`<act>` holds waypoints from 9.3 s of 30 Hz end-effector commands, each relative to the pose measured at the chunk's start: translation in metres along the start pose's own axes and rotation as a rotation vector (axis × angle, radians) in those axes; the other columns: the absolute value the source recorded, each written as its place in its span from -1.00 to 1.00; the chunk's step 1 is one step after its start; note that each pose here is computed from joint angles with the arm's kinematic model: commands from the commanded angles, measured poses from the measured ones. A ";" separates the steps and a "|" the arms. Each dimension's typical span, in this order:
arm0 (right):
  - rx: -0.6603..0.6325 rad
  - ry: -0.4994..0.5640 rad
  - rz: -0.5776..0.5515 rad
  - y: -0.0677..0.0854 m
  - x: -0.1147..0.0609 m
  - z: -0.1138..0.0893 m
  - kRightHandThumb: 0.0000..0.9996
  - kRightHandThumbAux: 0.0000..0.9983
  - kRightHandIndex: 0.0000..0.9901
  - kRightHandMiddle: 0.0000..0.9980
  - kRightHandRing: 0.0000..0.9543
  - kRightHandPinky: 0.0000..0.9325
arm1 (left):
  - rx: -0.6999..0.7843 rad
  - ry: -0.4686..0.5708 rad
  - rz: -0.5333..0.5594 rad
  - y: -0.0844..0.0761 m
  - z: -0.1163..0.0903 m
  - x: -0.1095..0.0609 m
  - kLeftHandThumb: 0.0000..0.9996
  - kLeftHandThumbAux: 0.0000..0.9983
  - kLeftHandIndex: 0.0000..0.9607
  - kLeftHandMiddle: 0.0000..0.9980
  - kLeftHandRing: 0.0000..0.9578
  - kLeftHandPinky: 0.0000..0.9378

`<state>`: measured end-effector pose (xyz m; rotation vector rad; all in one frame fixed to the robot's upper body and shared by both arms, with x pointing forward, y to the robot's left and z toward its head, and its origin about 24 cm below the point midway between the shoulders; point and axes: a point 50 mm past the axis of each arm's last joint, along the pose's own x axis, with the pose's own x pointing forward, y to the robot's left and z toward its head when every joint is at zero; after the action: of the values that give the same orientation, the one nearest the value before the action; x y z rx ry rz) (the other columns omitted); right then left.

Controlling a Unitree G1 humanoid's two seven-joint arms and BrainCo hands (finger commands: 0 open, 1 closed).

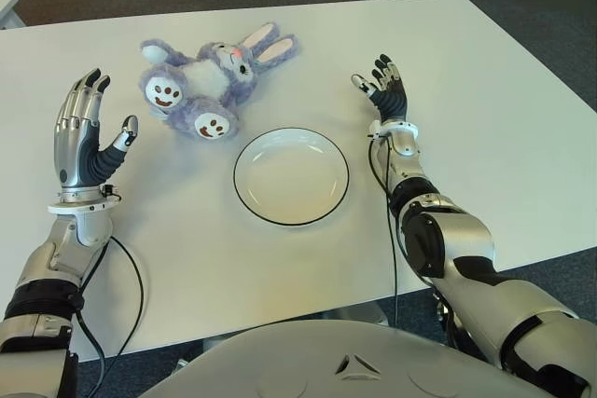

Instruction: Put the doll into the plate.

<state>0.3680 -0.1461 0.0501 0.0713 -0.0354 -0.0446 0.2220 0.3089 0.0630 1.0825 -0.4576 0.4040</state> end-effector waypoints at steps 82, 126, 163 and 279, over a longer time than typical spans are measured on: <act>-0.003 0.176 -0.019 -0.006 -0.027 -0.045 -0.74 0.57 -0.89 -0.91 -0.92 -0.85 | 0.064 -0.229 -0.110 -0.022 0.024 0.051 -0.03 -0.70 -1.00 -1.00 -1.00 -1.00; -0.002 0.183 -0.020 -0.006 -0.026 -0.045 -0.74 0.59 -0.88 -0.92 -0.92 -0.84 | 0.022 -0.324 -0.112 -0.036 0.045 0.067 -0.13 -0.72 -1.00 -1.00 -1.00 -0.99; -0.008 0.189 -0.019 -0.007 -0.025 -0.045 -0.74 0.59 -0.88 -0.93 -0.93 -0.85 | 0.000 -0.432 -0.124 -0.045 0.074 0.081 -0.14 -0.69 -1.00 -1.00 -1.00 -1.00; -0.004 0.174 -0.049 -0.010 -0.027 -0.046 -0.75 0.62 -0.85 -0.92 -0.91 -0.84 | -0.266 -0.111 -0.075 -0.090 0.095 0.121 -0.05 0.19 0.66 0.73 0.83 0.86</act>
<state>0.3691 -0.1474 0.0539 0.0625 -0.0547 -0.0614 0.3539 0.1915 0.1025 0.8692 -0.5957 0.1772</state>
